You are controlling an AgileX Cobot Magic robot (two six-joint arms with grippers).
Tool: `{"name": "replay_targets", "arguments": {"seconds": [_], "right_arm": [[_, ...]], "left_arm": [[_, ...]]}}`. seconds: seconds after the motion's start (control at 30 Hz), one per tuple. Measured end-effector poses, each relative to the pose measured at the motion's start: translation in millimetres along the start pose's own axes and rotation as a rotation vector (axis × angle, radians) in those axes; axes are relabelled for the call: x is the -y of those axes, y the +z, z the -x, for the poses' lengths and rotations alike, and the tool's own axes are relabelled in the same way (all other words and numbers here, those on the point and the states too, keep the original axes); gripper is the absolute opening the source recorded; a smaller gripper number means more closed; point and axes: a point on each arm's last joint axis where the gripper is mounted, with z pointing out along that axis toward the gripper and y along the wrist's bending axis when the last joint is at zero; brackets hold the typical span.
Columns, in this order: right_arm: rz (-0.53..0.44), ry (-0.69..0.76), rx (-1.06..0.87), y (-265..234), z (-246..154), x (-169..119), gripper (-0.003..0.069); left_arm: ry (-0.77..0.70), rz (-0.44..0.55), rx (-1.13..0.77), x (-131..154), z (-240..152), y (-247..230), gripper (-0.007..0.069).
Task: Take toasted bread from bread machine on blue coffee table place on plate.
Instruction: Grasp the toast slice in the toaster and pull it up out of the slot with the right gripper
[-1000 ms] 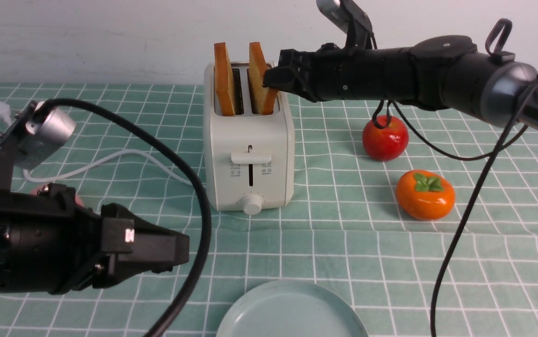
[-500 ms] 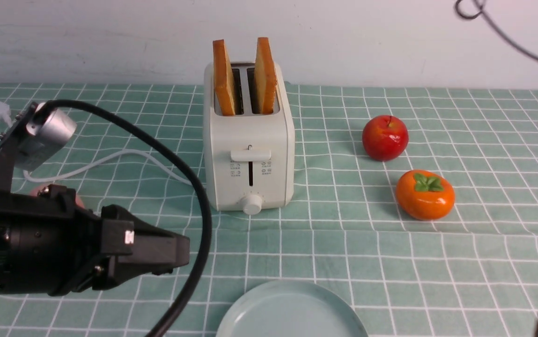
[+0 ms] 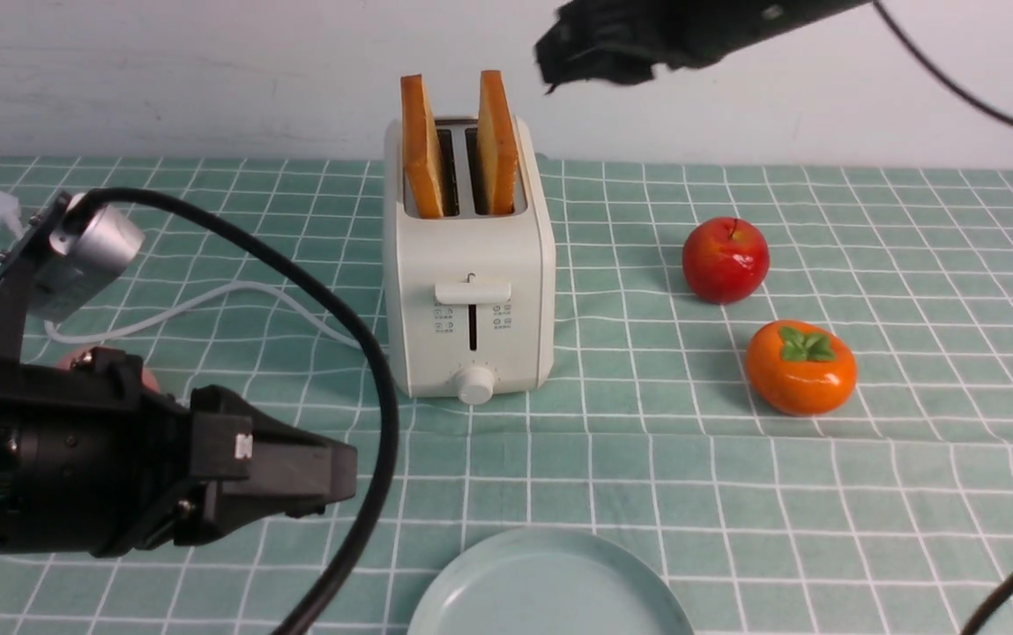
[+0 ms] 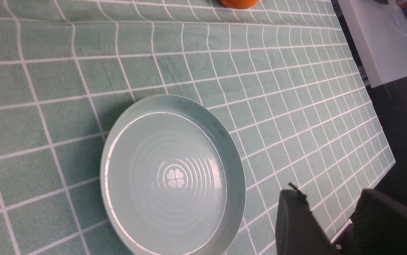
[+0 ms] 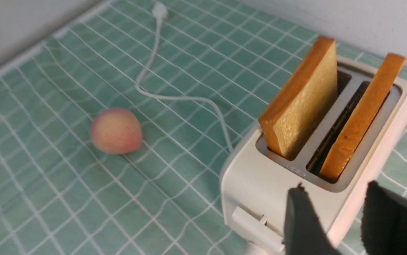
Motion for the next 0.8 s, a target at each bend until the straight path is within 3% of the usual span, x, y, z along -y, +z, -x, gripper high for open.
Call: {"name": "replay_targets", "arguments": {"seconds": [0.13,0.3,0.67,0.8], "right_arm": [[-0.139,0.066,0.072,35,-4,-1,0.0472],[-0.212,0.186,0.133,73,-16,17,0.054],[-0.226,0.175,0.14,144,-56,34,0.0544],[-0.231,0.176,0.1,153,-66,36,0.0456]], "left_arm": [[0.0,-0.005,-0.012,0,-1,0,0.0237],[0.001,-0.013,-0.032,1,-3,0,0.0237],[0.001,-0.016,-0.038,1,-3,0,0.0237],[0.001,-0.016,-0.038,1,-3,0,0.0237]]}}
